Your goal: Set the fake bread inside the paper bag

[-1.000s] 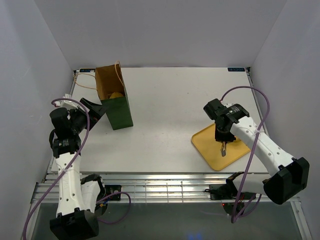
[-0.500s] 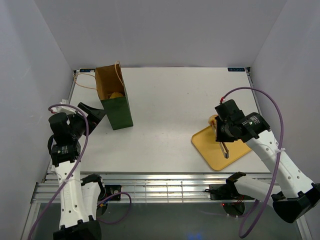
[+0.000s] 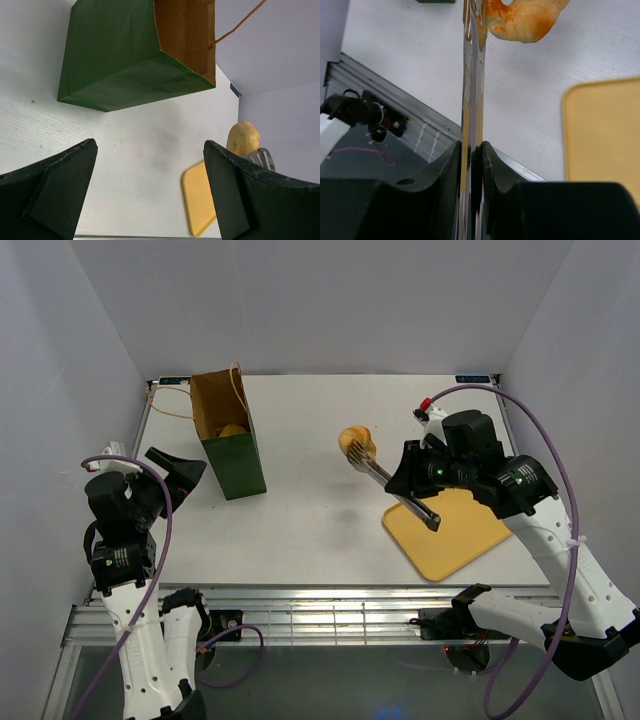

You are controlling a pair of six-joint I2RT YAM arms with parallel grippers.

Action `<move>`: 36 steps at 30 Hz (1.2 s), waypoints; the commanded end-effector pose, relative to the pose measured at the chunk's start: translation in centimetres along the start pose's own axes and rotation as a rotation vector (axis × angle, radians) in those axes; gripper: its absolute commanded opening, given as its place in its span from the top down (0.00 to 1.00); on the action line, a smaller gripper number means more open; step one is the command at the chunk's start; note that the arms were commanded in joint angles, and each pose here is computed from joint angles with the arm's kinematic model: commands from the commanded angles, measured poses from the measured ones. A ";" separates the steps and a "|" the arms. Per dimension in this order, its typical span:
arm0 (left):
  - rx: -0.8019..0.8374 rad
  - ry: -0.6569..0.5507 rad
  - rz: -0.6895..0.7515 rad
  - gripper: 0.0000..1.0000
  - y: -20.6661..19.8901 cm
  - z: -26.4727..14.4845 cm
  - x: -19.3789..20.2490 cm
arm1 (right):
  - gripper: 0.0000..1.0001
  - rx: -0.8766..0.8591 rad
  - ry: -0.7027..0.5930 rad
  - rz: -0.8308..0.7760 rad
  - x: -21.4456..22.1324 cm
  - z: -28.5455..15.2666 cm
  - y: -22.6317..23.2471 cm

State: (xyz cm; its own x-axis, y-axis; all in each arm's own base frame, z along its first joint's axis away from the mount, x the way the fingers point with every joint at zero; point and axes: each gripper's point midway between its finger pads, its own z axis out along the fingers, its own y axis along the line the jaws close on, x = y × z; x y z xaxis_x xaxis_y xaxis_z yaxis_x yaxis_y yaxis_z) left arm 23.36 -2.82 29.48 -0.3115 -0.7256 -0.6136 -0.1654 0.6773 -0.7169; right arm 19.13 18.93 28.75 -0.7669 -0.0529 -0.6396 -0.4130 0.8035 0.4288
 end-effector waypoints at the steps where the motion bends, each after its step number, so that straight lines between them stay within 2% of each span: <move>1: -0.038 -0.002 0.023 0.02 0.3 -0.5 -0.3 | 0.92 -0.257 -0.122 -0.093 -3.7 -1.7 5.5; 9: -0.064 0.013 0.000 0.02 1.3 0.0 0.4 | 0.92 -0.550 -0.146 -0.128 -5.0 -2.8 11.0; 22: -0.092 0.009 0.012 0.02 2.0 0.2 0.4 | 0.92 -0.923 -0.230 -0.211 -9.2 -6.2 18.1; 36: -0.104 -0.010 0.022 0.02 2.1 0.4 -0.2 | 0.92 -1.014 -0.246 -0.228 -14.5 -3.6 21.6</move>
State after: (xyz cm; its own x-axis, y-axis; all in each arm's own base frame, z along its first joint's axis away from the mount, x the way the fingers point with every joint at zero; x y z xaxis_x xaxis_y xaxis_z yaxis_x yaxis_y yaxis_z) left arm 23.23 -1.53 27.72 -0.3138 -0.7227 -0.6159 -0.2582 0.6891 -0.6771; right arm 20.13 34.57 45.38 -0.6386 0.0096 -0.7695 -0.7695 0.0045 0.6387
